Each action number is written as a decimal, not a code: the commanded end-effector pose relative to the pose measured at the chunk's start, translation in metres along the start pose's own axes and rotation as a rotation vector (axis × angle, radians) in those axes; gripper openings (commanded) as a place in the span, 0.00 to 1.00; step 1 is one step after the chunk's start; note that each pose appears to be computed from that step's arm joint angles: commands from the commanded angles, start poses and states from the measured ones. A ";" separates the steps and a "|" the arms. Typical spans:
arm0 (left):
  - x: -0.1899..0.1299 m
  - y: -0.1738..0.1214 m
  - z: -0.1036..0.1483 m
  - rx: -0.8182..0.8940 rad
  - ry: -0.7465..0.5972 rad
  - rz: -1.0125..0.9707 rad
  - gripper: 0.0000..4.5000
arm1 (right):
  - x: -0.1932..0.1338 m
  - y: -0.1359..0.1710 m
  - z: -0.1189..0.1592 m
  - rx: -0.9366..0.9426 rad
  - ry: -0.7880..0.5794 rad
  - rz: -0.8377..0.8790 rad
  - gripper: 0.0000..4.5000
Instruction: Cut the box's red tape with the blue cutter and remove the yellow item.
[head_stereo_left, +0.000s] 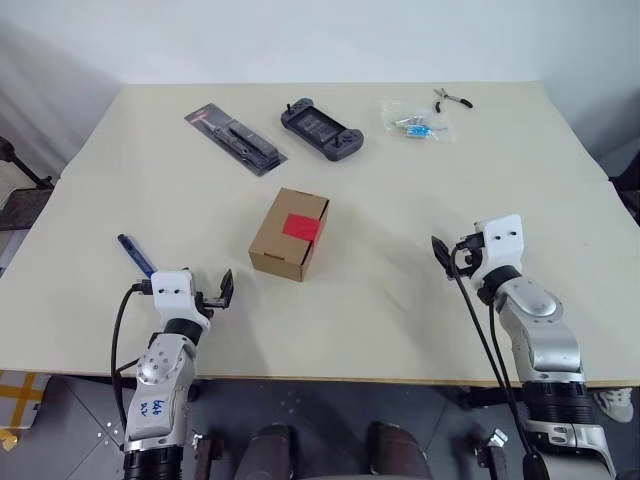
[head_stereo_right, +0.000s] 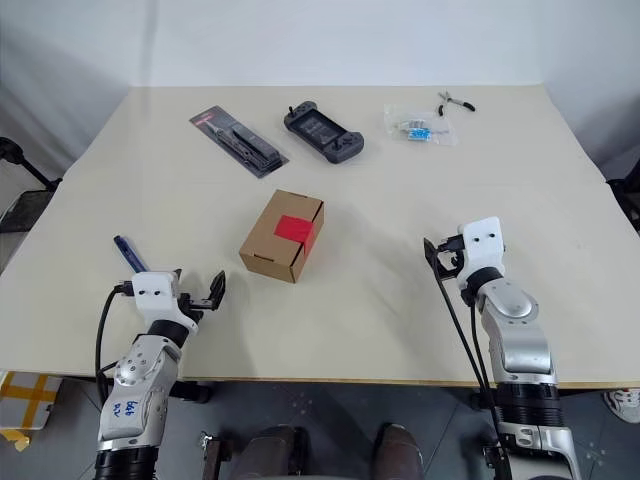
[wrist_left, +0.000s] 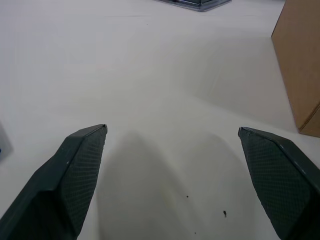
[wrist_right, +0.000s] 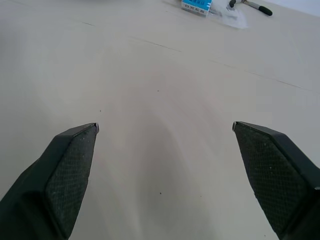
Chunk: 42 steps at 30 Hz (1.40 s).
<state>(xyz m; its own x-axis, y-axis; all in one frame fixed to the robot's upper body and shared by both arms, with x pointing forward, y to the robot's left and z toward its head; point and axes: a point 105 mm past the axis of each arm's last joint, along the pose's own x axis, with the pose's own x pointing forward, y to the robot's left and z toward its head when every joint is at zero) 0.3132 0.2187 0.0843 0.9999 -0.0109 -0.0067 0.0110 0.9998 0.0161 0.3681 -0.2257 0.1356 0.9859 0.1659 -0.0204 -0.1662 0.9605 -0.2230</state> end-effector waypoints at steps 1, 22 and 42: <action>-0.003 0.007 -0.006 0.023 0.029 0.024 0.99 | -0.002 -0.003 0.014 -0.023 -0.058 -0.010 1.00; 0.056 0.022 0.023 0.061 -0.020 -0.005 0.50 | 0.023 0.078 0.046 -0.004 -0.051 0.317 0.23; 0.059 -0.098 0.035 0.076 0.035 -0.789 0.01 | 0.065 0.167 0.087 -0.034 -0.105 0.545 0.00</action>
<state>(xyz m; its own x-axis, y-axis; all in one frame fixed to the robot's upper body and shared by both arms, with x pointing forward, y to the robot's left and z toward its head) 0.3807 0.1363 0.1105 0.7615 -0.6418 -0.0908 0.6477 0.7589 0.0682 0.4056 -0.0477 0.1645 0.7841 0.6137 -0.0921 -0.6182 0.7593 -0.2032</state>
